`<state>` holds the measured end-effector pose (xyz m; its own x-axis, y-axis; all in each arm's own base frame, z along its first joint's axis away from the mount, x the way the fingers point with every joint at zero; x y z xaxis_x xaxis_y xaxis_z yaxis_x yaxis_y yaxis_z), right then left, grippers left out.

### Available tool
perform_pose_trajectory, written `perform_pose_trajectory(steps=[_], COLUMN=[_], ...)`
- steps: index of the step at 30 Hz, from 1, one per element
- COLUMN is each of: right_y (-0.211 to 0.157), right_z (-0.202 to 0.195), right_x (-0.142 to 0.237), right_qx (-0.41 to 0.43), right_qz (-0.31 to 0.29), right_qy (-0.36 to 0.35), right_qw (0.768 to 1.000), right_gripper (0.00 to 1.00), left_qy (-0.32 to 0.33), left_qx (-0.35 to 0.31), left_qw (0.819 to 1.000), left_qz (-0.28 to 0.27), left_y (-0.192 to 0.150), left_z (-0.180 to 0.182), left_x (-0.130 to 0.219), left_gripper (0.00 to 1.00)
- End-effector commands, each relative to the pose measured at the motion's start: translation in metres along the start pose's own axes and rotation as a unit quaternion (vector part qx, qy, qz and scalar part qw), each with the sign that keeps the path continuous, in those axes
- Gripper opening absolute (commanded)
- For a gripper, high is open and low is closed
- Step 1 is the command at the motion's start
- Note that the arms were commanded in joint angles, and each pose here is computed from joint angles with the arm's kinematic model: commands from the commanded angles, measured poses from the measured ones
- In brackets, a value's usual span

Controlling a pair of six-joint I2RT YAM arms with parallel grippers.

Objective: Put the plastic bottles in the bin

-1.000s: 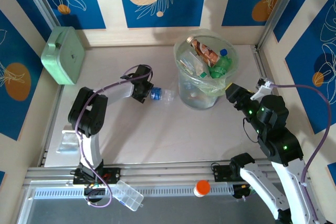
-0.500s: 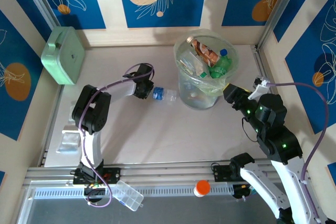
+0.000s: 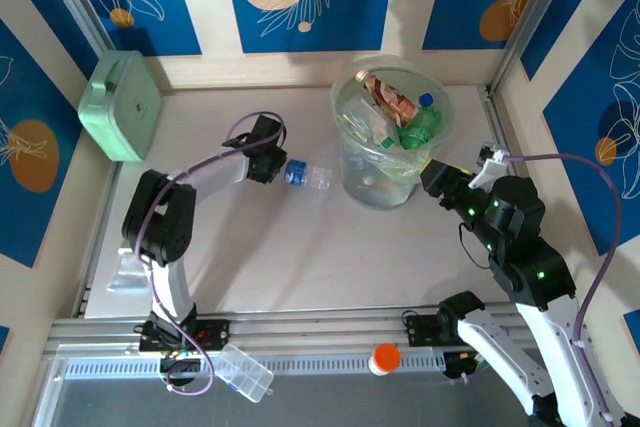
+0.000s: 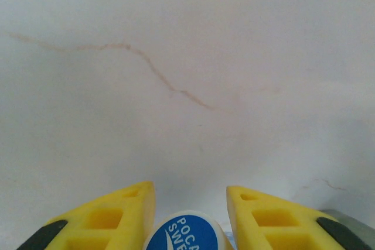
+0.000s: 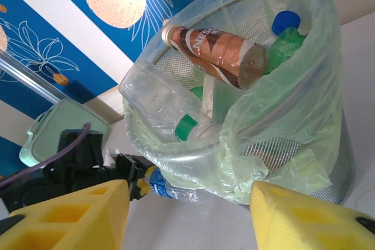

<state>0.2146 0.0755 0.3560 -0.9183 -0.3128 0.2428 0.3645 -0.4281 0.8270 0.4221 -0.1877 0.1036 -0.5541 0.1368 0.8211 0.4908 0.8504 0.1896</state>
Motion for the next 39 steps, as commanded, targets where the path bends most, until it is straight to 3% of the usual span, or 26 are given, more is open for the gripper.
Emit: perform_pose_trajectory(steps=[1,3,5,9,12,17,24,28,33,39], right_y=[0.012,0.011,0.004,0.003,0.009,0.019,0.008,-0.014,-0.046,-0.073], right_z=[0.012,0.020,0.041,0.062,0.071,0.085,0.119,0.145,0.162,0.190], right_x=[0.001,0.001,0.003,0.008,0.010,0.007,-0.006,-0.014,-0.033,-0.043], right_qx=[0.021,0.047,0.096,0.141,0.158,0.178,0.190,0.228,0.266,0.225], right_qz=[-0.014,-0.007,0.009,0.021,0.026,0.042,0.101,0.151,0.216,0.280], right_qy=[0.021,0.042,0.106,0.163,0.175,0.189,0.262,0.305,0.321,0.384], right_qw=[0.999,0.998,0.990,0.976,0.971,0.965,0.941,0.912,0.883,0.850], right_gripper=[0.58,0.58,0.59,0.62,0.65,0.79,0.94,0.94,0.94,0.97], left_qy=[-0.036,-0.066,-0.101,-0.185,-0.260,-0.364,-0.533,-0.581,-0.609,-0.634], left_qx=[-0.053,-0.085,-0.126,-0.223,-0.284,-0.353,-0.403,-0.415,-0.429,-0.431], left_qw=[0.997,0.992,0.983,0.950,0.912,0.850,0.743,0.700,0.667,0.642], left_qz=[-0.049,-0.070,-0.089,-0.119,-0.138,-0.142,-0.037,-0.006,0.008,0.027], left_y=[0.025,0.033,0.038,0.041,0.036,0.018,-0.038,-0.054,-0.065,-0.074], left_z=[-0.009,-0.016,-0.026,-0.047,-0.061,-0.071,-0.087,-0.086,-0.079,-0.073], left_x=[0.042,0.064,0.088,0.145,0.189,0.248,0.309,0.331,0.343,0.354], left_gripper=[0.23,0.19,0.12,0.10,0.10,0.11,0.11,0.12,0.10,0.08])
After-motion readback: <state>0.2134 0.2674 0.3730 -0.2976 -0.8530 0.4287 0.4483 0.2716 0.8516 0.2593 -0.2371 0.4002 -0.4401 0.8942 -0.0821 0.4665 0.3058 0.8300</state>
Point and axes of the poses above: each hand's point on the last joint's axis, 136 mm out from that joint toward the fingers, its own x axis back along the fingers, its own z axis along the line the jaws close on, y = z × x, the point moved 1 cm from there along x, back along the fingers, and after that the axes turned 4 degrees about x, right-handed, at the moved point
